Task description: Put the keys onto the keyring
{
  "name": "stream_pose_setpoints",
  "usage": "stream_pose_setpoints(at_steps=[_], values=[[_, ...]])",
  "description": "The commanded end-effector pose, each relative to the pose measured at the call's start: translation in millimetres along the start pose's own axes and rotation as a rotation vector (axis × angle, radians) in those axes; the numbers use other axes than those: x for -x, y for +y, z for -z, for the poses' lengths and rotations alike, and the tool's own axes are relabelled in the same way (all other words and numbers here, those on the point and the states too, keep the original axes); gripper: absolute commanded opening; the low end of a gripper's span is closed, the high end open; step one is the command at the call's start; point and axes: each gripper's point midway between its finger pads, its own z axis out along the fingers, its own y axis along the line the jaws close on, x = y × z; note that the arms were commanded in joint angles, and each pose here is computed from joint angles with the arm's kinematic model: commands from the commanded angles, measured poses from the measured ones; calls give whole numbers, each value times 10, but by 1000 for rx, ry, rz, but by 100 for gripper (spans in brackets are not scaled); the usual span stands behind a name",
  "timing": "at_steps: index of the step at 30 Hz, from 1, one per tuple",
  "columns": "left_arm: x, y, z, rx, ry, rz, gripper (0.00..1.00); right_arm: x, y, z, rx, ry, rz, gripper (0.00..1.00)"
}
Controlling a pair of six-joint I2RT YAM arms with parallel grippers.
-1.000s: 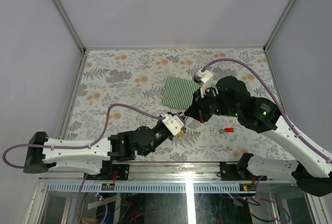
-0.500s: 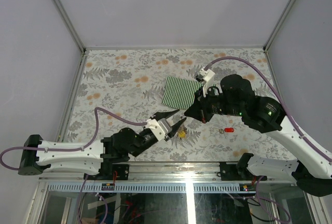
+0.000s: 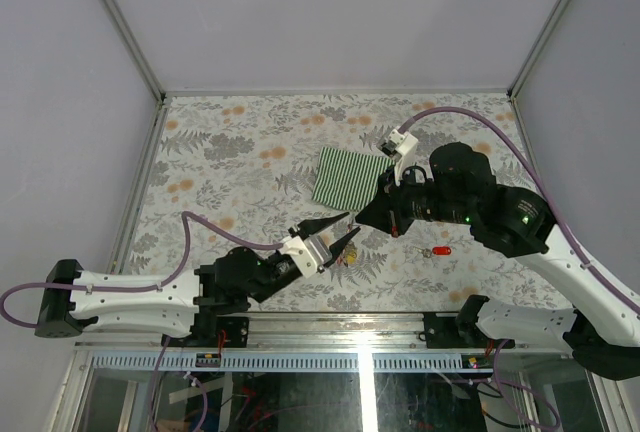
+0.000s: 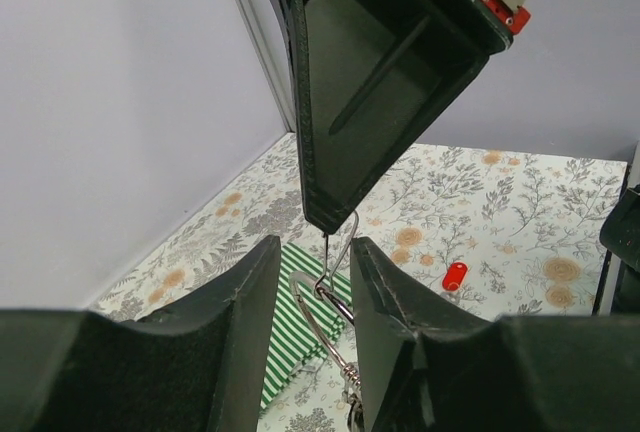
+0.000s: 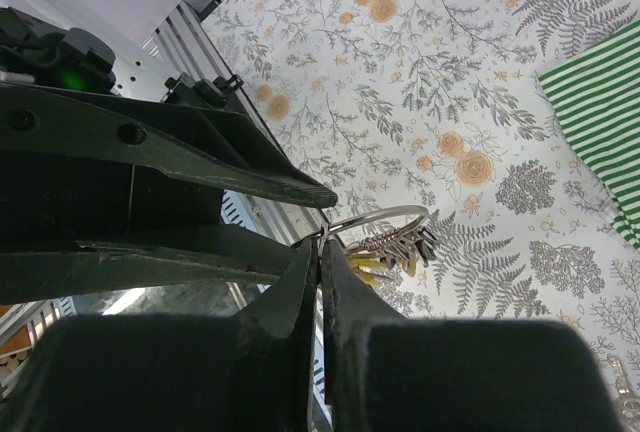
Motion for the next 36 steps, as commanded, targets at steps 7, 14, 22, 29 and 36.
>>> stream_pose_setpoints(at_steps=[7,14,22,29,36], values=[[85,5,-21,3,-35,-13,35,390,277,205,92,-138,19,0],[73,-26,-58,-10,-19,-31,24,386,268,197,88,-137,18,0],[5,-52,-57,-18,6,-38,23,411,270,215,84,-146,20,0],[61,-3,-55,0,-4,-32,15,390,252,189,79,-134,22,0],[106,57,-21,20,-9,-18,0,377,221,180,66,-134,26,7]])
